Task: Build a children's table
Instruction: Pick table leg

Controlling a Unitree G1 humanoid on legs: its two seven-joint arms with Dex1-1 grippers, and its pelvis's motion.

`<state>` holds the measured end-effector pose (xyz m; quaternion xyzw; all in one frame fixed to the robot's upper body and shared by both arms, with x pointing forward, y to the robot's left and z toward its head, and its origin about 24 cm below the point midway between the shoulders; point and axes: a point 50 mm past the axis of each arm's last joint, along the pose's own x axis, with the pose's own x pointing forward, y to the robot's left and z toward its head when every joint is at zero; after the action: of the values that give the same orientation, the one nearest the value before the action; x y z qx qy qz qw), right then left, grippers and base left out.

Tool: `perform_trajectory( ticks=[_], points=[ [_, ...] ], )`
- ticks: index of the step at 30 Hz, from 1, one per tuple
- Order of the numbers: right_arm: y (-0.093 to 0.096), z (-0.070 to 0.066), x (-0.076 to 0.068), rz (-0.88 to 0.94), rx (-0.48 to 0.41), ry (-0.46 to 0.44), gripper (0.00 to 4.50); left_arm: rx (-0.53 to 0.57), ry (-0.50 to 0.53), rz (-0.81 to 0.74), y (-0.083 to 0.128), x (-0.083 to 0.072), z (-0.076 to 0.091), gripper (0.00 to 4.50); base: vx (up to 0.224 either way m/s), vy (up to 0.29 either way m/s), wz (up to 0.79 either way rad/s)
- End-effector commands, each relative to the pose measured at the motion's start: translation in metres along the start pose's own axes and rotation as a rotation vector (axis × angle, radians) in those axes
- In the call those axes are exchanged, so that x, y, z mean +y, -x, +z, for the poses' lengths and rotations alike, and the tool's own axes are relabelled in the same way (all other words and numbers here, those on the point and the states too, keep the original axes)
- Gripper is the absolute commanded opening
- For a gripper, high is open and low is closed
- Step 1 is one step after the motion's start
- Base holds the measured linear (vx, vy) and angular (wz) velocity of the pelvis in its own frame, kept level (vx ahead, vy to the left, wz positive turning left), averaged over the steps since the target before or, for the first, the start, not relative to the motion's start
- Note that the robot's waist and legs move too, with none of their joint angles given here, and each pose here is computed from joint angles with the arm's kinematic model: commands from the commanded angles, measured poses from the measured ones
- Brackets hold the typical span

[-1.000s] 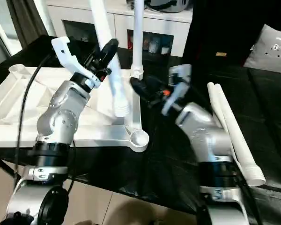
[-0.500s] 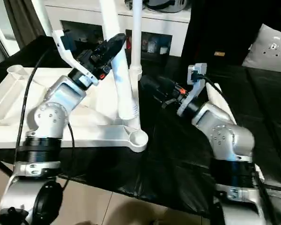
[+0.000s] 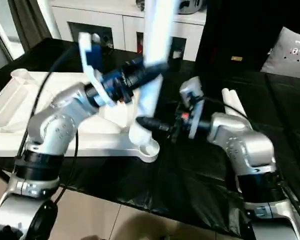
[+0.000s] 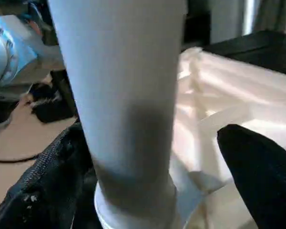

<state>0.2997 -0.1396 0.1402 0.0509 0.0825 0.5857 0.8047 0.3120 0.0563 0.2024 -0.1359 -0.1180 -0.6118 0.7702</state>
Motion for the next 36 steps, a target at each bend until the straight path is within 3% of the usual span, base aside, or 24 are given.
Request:
perform_trajectory(
  ticks=[1, 7, 8, 13, 23, 24, 36],
  points=[
    [-0.002, 0.006, 0.003, 0.033, 0.003, 0.044, 4.50, 0.015, -0.052, -0.018, -0.001, -0.004, 0.003, 1.78, 0.000, 0.000, 0.00],
    [-0.009, 0.002, 0.006, 0.082, 0.004, 0.034, 4.50, 0.022, -0.074, -0.035, -0.003, -0.007, -0.001, 1.78, 0.000, 0.000, 0.00],
    [-0.009, 0.002, 0.006, 0.084, 0.003, 0.032, 4.22, 0.020, -0.074, -0.033, -0.004, -0.007, -0.001, 1.78, 0.000, 0.000, 0.00],
    [-0.011, -0.004, 0.005, 0.088, 0.010, 0.018, 3.77, 0.002, -0.073, -0.034, -0.006, -0.009, 0.000, 1.78, 0.000, 0.000, 0.00],
    [-0.013, -0.005, 0.004, 0.079, 0.012, 0.018, 3.15, 0.013, -0.074, -0.058, -0.007, -0.012, -0.003, 1.78, 0.000, 0.000, 0.00],
    [-0.013, -0.005, 0.003, 0.076, 0.009, 0.019, 2.92, 0.015, -0.073, -0.063, -0.006, -0.013, -0.003, 1.78, 0.000, 0.000, 0.00],
    [-0.014, -0.009, 0.004, 0.076, 0.023, 0.019, 2.00, 0.008, -0.078, -0.032, -0.005, -0.009, -0.002, 1.78, 0.000, 0.000, 0.00]
  ],
)
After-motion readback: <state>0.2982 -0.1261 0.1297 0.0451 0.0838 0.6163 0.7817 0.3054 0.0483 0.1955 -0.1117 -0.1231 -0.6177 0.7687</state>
